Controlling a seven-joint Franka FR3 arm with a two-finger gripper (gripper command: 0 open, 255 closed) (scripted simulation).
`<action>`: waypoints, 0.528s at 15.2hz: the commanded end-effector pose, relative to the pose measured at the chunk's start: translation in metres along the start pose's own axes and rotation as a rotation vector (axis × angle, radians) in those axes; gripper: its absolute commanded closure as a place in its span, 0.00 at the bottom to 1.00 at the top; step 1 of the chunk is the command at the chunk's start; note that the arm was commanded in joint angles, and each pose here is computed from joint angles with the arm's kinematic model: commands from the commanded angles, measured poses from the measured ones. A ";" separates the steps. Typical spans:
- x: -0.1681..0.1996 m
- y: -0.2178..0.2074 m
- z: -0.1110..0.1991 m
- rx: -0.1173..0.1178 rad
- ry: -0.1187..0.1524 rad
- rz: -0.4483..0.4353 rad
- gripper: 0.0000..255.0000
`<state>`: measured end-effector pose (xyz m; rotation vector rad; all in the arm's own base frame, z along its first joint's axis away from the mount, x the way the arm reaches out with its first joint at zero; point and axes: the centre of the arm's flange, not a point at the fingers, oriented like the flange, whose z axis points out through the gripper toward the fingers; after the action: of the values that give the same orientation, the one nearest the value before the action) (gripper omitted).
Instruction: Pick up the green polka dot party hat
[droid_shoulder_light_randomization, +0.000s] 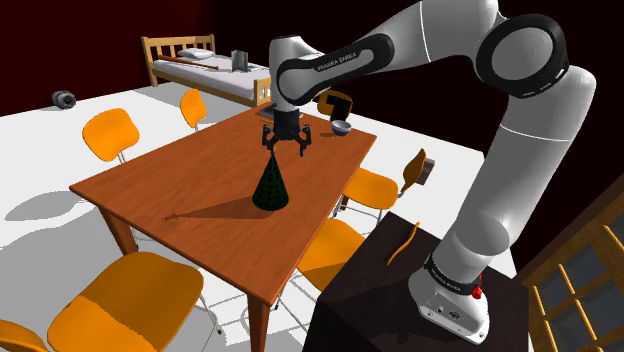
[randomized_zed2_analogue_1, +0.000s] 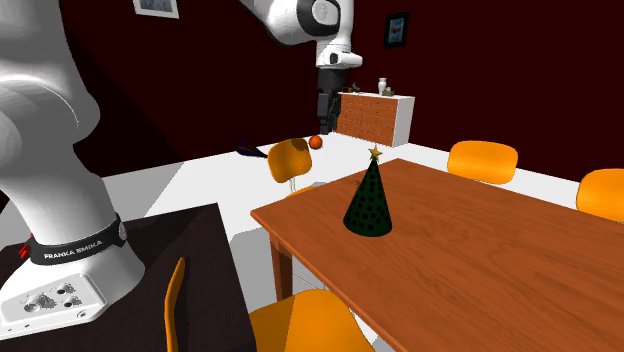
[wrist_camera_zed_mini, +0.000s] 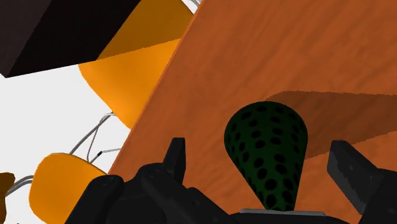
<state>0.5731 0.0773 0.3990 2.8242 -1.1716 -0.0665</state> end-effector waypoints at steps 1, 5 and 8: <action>0.020 -0.016 0.007 0.009 0.010 0.071 0.00; 0.064 -0.036 0.018 0.027 0.028 0.205 0.00; 0.098 -0.047 0.026 0.041 0.042 0.305 0.00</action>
<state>0.6621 0.0441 0.3722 2.6559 -1.5447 0.0235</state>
